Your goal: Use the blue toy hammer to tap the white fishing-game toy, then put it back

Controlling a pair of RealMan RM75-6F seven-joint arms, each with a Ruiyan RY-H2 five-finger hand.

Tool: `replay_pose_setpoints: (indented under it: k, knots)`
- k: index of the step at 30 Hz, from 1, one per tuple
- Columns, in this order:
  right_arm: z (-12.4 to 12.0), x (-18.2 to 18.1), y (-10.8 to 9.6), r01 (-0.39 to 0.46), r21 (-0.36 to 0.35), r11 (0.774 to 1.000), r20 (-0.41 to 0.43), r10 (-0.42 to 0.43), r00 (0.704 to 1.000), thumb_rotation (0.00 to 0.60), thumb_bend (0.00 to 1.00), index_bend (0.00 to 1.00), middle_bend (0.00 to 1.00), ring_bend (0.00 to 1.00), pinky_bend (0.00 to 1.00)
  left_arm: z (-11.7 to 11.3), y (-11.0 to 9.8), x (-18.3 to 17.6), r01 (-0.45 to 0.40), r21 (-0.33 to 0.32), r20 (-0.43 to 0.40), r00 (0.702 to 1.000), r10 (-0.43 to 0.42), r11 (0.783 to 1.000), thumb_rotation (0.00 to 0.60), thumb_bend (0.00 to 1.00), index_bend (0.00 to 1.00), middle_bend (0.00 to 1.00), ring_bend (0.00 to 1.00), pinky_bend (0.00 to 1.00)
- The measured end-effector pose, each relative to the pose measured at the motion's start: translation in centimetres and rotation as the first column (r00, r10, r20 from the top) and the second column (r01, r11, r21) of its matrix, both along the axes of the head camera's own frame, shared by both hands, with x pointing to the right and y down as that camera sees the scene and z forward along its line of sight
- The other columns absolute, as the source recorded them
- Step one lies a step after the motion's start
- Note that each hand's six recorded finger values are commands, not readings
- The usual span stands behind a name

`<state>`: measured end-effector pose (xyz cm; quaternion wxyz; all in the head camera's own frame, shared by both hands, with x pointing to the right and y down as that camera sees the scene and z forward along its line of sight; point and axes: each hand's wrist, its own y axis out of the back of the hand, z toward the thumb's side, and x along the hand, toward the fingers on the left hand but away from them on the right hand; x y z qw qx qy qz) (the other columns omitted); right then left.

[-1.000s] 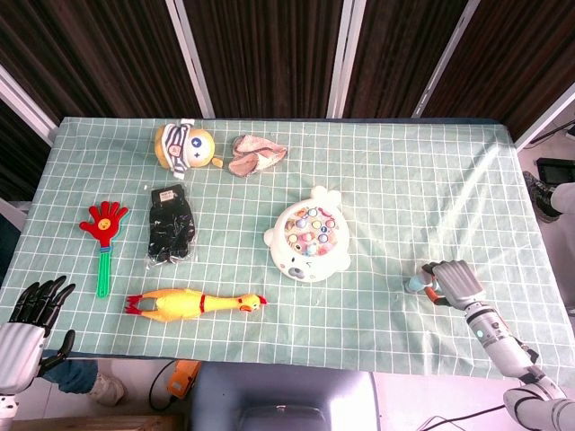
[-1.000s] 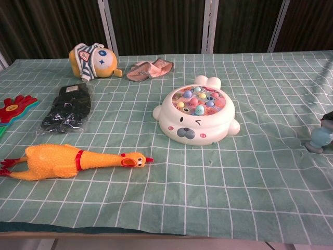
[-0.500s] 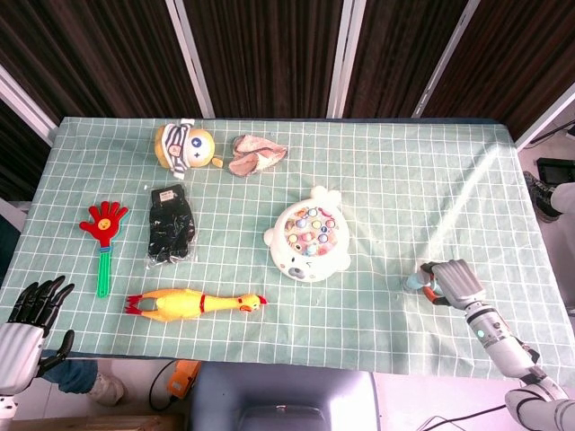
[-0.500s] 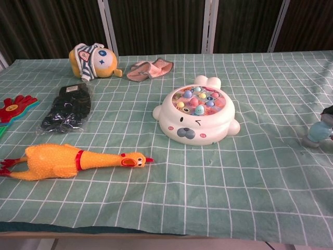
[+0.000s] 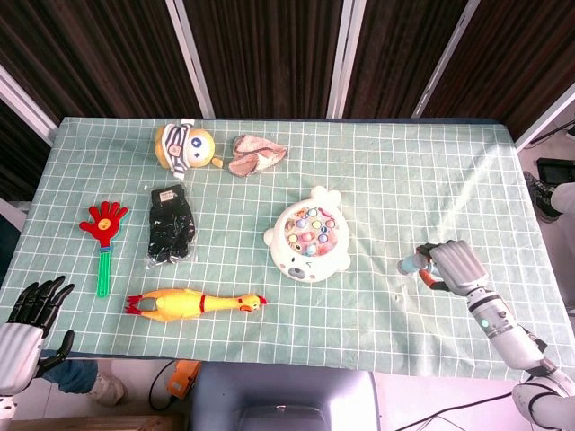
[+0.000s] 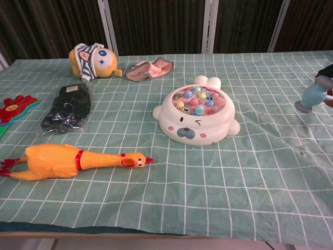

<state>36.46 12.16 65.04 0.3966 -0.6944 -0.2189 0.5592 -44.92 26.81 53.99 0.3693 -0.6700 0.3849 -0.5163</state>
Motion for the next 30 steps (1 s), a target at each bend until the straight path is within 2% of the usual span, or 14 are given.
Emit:
replay_pose_setpoints:
  k: [8, 16, 20, 25, 30]
  knots:
    - [-1.7, -4.5, -3.3, 0.103, 0.054, 0.993, -0.077, -0.099, 0.992, 0.6, 0.69, 0.95, 0.65, 0.67, 0.67, 0.1, -0.1, -0.1, 0.002, -0.006, -0.005, 1.0, -0.002, 1.0, 0.6, 0.47, 0.0, 0.0, 0.0, 0.02]
    - [-1.8, -10.1, -6.1, 0.194, 0.085, 0.977, -0.203, -0.173, 0.964, 0.6, 0.69, 0.95, 0.65, 0.67, 0.66, 0.0, -0.2, -0.3, 0.007, -0.007, -0.014, 1.0, -0.007, 1.0, 0.6, 0.47, 0.0, 0.0, 0.0, 0.02]
    - [-0.9, -13.6, -6.6, 0.222, 0.076, 0.972, -0.234, -0.199, 0.952, 0.6, 0.69, 0.95, 0.65, 0.67, 0.66, 0.2, -0.3, -0.3, 0.006, -0.013, -0.014, 1.0, -0.006, 1.0, 0.6, 0.47, 0.0, 0.0, 0.0, 0.02]
    - [0.2, -18.6, -6.5, 0.253, 0.063, 0.965, -0.23, -0.233, 0.945, 0.6, 0.69, 0.95, 0.65, 0.67, 0.66, 0.2, -0.3, -0.4, 0.008, -0.012, -0.013, 1.0, -0.008, 1.0, 0.6, 0.47, 0.0, 0.0, 0.0, 0.02]
    - [1.2, -20.7, -6.3, 0.268, 0.05, 0.962, -0.253, -0.247, 0.935, 0.6, 0.69, 0.95, 0.65, 0.67, 0.66, 0.2, -0.4, -0.4, 0.008, -0.015, -0.012, 1.0, -0.008, 1.0, 0.6, 0.47, 0.0, 0.0, 0.0, 0.02]
